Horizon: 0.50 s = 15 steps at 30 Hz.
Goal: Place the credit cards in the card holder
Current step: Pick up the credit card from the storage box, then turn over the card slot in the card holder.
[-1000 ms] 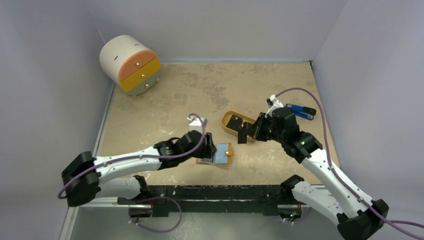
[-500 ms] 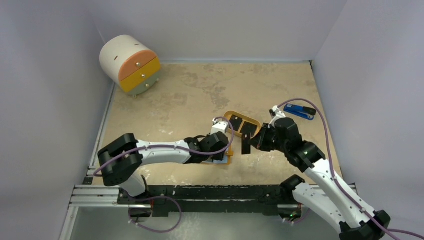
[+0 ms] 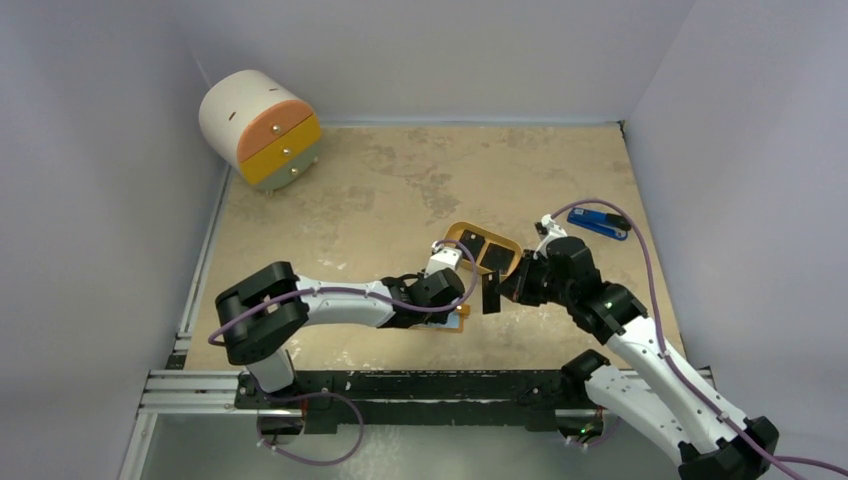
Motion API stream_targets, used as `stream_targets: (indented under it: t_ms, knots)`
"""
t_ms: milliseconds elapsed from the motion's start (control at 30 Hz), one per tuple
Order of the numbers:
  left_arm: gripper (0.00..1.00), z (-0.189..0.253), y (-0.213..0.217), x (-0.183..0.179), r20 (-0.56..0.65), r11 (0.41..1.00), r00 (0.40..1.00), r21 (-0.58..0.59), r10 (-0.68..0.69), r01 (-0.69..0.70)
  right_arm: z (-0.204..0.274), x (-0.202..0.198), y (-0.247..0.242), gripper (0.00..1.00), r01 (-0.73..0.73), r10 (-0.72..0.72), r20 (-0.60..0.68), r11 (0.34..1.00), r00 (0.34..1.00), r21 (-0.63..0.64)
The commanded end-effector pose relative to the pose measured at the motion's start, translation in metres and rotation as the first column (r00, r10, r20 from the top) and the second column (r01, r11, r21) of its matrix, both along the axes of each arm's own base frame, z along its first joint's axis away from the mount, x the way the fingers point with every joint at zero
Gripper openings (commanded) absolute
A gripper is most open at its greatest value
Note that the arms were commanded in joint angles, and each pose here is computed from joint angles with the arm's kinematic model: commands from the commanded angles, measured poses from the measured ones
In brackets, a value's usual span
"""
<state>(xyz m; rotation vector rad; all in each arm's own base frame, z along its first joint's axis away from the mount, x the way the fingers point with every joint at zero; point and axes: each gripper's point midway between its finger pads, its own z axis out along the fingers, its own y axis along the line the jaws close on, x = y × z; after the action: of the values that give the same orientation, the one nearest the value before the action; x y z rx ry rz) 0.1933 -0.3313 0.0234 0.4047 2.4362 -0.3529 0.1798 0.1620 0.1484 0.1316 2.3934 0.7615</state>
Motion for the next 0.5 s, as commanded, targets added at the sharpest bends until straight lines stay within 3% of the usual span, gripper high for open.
stream_targets:
  t_ms: [0,267,467]
  knots:
    - [0.29,-0.011,0.002,0.004,0.012,0.999,1.000,0.035,0.008,-0.008,0.002,-0.002,0.006,0.00,-0.039,0.039,0.007,0.999,0.999,0.019]
    - [0.01,-0.012,0.011,0.006,0.032,0.998,0.998,0.039,0.046,-0.047,-0.012,-0.011,0.024,0.00,-0.113,0.118,-0.051,0.989,0.992,0.091]
    - [0.00,-0.017,0.021,0.004,0.033,0.996,0.997,0.052,0.068,-0.070,-0.028,-0.021,0.046,0.00,-0.177,0.200,-0.129,0.970,0.971,0.167]
